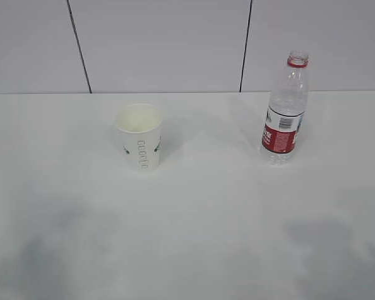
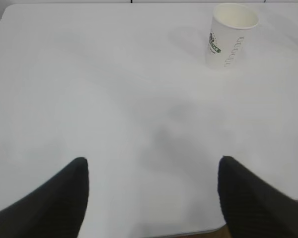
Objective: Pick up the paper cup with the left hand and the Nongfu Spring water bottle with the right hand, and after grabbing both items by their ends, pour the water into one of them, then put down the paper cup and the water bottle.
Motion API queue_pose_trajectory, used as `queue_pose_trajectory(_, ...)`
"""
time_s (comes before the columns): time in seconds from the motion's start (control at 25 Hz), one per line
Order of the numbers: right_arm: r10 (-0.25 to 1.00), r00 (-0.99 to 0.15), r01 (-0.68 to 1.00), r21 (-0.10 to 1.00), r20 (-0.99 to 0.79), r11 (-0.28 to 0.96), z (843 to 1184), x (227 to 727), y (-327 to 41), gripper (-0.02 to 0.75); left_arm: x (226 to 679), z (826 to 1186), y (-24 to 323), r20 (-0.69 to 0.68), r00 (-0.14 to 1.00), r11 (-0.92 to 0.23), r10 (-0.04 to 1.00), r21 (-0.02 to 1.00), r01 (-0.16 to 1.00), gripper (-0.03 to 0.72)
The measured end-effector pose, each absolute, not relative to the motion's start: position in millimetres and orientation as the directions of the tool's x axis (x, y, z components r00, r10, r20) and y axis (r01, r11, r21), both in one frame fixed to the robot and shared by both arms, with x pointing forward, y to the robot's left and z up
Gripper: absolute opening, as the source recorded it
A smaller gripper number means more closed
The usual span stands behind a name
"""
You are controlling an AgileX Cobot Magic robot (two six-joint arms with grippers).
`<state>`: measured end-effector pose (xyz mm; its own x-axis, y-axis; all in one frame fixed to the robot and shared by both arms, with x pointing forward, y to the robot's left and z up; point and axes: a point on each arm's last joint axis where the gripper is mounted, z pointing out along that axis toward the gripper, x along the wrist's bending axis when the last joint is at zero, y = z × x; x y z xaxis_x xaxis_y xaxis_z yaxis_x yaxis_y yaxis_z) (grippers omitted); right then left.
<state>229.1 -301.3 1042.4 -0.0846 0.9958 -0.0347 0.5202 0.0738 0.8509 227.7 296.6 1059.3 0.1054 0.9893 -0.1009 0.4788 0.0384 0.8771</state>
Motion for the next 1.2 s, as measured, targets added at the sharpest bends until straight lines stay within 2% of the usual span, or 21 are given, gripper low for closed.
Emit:
queue_pose_trajectory(0.96,0.996,-0.085,0.520,0.851,-0.035,0.074,1042.4,229.1,-301.3,0.585,227.7,1059.3,296.5,-0.102,0.106,0.039,0.989,0.877,0.479,0.590)
queue_pose_trajectory(1.2,0.996,-0.085,0.520,0.851,-0.035,0.074,1042.4,229.1,-301.3,0.585,227.7,1059.3,296.5,-0.102,0.106,0.039,0.989,0.877,0.479,0.554)
